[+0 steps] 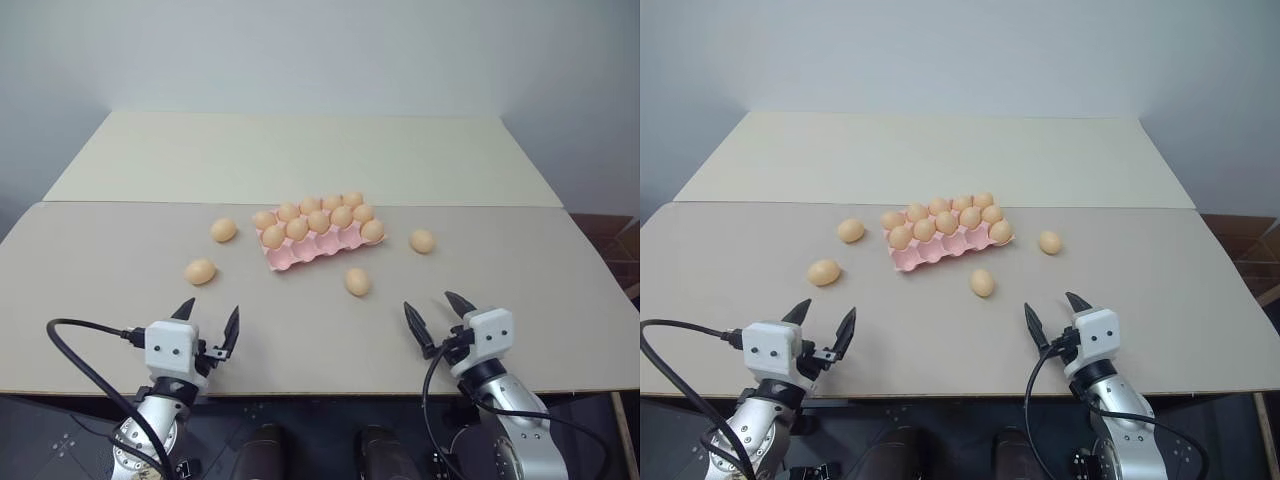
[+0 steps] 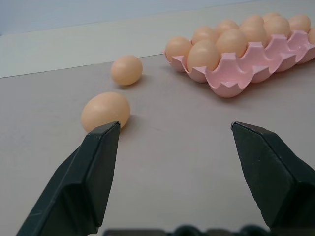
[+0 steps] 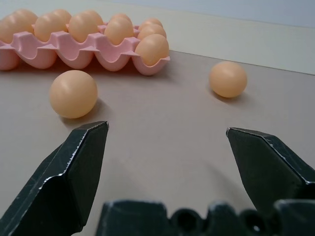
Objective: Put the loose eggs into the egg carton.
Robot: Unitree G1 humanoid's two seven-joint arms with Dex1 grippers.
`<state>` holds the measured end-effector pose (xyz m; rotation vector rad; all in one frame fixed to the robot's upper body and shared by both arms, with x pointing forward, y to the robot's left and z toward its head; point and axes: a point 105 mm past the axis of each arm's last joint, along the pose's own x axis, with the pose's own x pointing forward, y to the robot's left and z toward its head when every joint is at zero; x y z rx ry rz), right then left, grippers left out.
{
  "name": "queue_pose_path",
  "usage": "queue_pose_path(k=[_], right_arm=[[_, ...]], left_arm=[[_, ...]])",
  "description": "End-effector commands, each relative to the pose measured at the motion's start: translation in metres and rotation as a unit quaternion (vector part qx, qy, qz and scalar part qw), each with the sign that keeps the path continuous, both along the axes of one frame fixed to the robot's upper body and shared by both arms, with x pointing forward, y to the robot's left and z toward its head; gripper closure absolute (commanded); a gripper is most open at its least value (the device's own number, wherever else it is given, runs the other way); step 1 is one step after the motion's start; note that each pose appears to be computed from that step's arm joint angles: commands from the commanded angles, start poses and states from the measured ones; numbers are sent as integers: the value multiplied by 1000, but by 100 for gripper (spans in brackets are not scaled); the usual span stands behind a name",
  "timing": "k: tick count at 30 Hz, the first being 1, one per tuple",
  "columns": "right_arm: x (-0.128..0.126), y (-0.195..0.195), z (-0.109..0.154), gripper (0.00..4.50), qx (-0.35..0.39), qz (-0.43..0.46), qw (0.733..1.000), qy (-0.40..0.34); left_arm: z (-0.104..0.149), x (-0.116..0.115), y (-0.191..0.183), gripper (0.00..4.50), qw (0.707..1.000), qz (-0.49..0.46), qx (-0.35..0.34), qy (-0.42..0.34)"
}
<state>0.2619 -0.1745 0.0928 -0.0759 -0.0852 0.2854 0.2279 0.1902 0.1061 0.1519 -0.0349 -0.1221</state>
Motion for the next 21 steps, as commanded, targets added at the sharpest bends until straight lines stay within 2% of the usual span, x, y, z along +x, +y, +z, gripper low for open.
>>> queue_pose_path(k=[1, 11, 15, 18, 21], right_arm=[[0, 2, 13, 0, 2, 7, 999, -32], [-8, 6, 11, 0, -4, 39, 999, -15], [-11, 11, 22, 0, 0, 48, 999, -9], [-16, 25, 40, 0, 12, 73, 997, -6], [-16, 36, 46, 0, -12, 85, 996, 21]], left_arm=[[12, -5, -6, 61, 1000, -23, 0, -14], [11, -3, -13, 61, 998, -58, 21, -4], [10, -5, -23, 61, 994, -109, 2, 15], [16, -8, -34, 61, 986, -162, -22, 36], [24, -5, -39, 61, 979, -202, -5, 36]])
